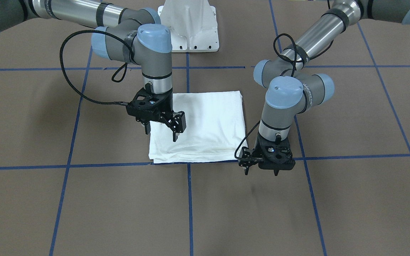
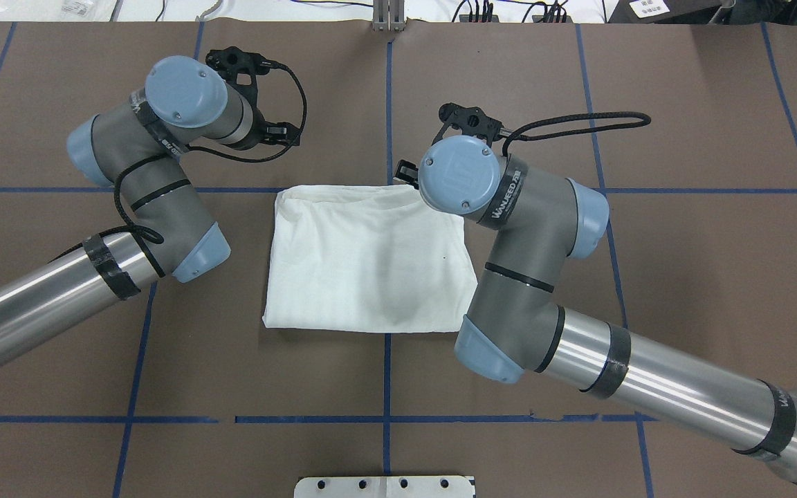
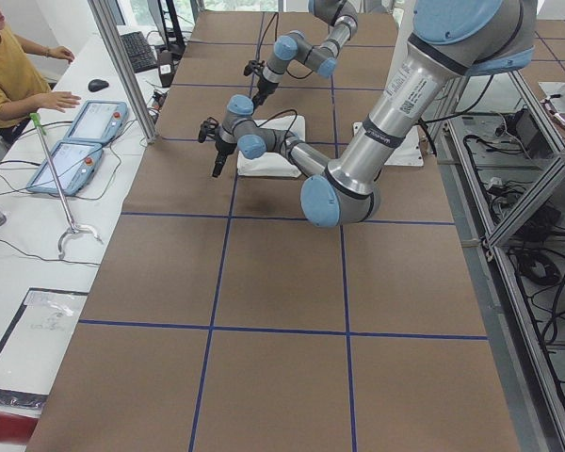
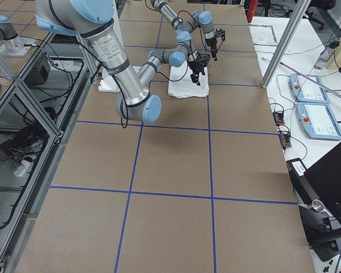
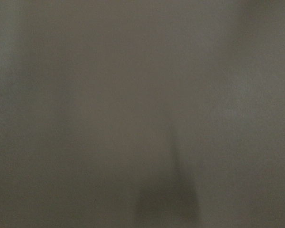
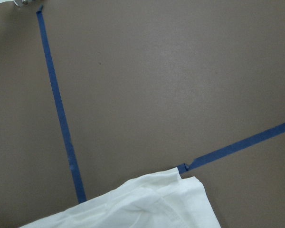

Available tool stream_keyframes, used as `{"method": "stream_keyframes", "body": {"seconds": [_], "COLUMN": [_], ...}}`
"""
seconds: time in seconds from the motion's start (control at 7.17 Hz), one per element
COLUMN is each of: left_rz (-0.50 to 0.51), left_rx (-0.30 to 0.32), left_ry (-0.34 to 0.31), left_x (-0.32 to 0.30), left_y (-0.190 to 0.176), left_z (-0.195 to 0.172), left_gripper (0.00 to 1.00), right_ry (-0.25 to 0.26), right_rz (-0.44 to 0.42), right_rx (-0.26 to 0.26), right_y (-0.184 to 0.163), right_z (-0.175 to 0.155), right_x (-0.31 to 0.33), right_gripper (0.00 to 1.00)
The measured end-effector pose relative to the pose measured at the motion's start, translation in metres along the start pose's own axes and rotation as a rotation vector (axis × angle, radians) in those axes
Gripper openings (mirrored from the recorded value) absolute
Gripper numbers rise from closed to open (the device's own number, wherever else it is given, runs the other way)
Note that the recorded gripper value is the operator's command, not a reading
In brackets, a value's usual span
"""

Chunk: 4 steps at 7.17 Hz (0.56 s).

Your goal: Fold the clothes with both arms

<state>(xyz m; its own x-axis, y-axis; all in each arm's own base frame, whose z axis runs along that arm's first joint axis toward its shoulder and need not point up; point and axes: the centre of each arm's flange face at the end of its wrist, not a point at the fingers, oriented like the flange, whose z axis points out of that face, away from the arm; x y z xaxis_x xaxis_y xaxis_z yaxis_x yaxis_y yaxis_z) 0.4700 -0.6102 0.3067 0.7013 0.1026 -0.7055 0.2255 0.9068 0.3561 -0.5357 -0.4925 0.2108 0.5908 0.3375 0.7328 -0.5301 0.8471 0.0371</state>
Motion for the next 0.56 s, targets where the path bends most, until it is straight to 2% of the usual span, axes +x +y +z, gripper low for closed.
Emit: {"method": "stream_keyframes", "body": {"seconds": [0.28, 0.56], "left_rz": [0.081, 0.203], "left_rx": [-0.017, -0.046], "left_ry": [0.019, 0.039], "left_x": [-0.019, -0.066], "left_y": [-0.002, 0.002], "left_z": [-0.046, -0.118], "left_gripper": [1.00, 1.00], "right_ry": [0.024, 0.043], "right_rz": [-0.136, -0.309], "right_rx": [-0.115, -0.207], "right_y": [-0.065, -0.147], "right_z": [-0.004, -0.023], "right_x": [0.030, 0.105], "right_gripper": [1.00, 1.00]}}
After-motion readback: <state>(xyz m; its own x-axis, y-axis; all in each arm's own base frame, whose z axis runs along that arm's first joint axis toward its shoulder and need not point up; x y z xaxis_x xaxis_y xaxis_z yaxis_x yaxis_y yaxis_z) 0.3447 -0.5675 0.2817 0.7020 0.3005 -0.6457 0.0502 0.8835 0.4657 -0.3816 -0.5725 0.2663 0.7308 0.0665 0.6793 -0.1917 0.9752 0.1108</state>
